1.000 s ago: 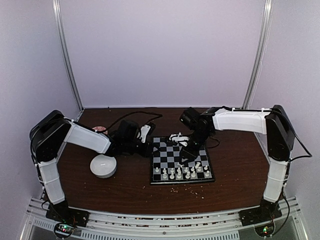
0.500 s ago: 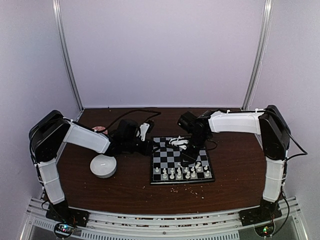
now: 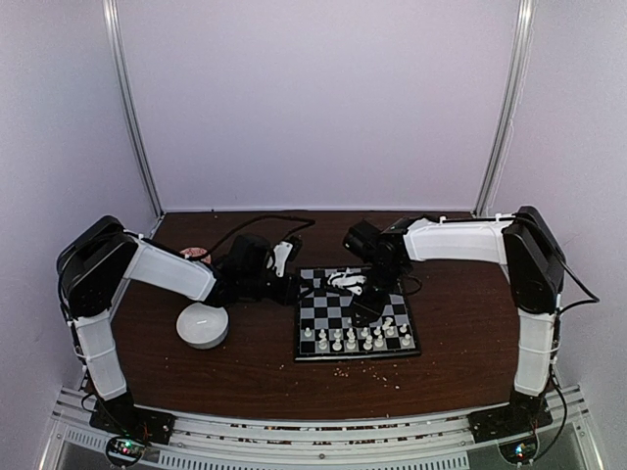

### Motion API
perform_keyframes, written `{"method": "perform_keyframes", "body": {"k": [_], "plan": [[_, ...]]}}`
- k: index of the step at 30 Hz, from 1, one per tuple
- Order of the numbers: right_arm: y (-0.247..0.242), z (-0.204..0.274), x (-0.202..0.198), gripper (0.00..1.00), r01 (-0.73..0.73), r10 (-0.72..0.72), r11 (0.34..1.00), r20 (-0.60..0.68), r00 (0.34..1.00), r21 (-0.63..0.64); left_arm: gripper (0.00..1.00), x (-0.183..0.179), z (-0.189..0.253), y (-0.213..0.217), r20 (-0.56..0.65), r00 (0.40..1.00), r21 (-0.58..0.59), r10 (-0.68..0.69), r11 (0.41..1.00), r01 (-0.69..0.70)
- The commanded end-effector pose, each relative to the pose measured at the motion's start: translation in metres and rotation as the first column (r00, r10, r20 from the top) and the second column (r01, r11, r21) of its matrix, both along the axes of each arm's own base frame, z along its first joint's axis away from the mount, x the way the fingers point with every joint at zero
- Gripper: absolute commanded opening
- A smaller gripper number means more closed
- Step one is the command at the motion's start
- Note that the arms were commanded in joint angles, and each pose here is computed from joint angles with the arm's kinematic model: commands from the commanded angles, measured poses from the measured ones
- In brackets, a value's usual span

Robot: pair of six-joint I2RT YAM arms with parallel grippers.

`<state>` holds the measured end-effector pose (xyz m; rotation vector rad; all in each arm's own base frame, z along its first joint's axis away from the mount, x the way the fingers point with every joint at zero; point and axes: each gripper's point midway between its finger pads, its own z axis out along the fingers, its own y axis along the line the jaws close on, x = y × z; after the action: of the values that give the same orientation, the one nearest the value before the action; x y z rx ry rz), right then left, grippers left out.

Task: Set up the chess pieces on the board
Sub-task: Pick up the rook from the chessboard, then pass from the right arm to the left

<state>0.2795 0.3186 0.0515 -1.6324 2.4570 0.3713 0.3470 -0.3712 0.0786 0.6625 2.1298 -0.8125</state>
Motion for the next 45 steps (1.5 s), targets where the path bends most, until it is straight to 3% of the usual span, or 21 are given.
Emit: {"method": "perform_keyframes", "body": {"k": [1,13,30,35,39,45], "plan": [[-0.003,-0.007,0.006,0.36,0.023,-0.022,0.998,0.02,1.0,-0.05,0.43,0.004,0.019,-0.001,0.044,0.999,-0.046,0.008,0.999,-0.006],[-0.001,-0.009,0.006,0.32,0.009,-0.008,0.999,0.019,1.0,-0.051,0.43,0.004,0.019,-0.001,0.043,0.999,-0.05,0.01,0.999,-0.008],[-0.006,-0.02,0.008,0.09,-0.004,0.006,0.997,0.035,0.999,-0.076,0.43,0.003,0.03,0.0,0.067,0.998,-0.055,0.006,0.998,-0.002],[-0.004,0.01,0.018,0.07,0.025,-0.026,1.0,0.071,0.997,0.008,0.43,0.003,0.054,-0.001,0.09,0.996,-0.098,-0.005,0.995,0.014],[-0.001,0.046,0.019,0.07,0.026,-0.031,0.984,0.028,0.999,0.174,0.43,-0.003,0.077,-0.015,0.09,0.992,-0.162,-0.085,0.982,0.099],[-0.003,0.079,0.018,0.08,0.033,-0.036,0.943,0.002,0.999,0.33,0.42,-0.033,0.101,-0.049,0.075,0.938,-0.323,-0.338,0.882,0.344]]}}
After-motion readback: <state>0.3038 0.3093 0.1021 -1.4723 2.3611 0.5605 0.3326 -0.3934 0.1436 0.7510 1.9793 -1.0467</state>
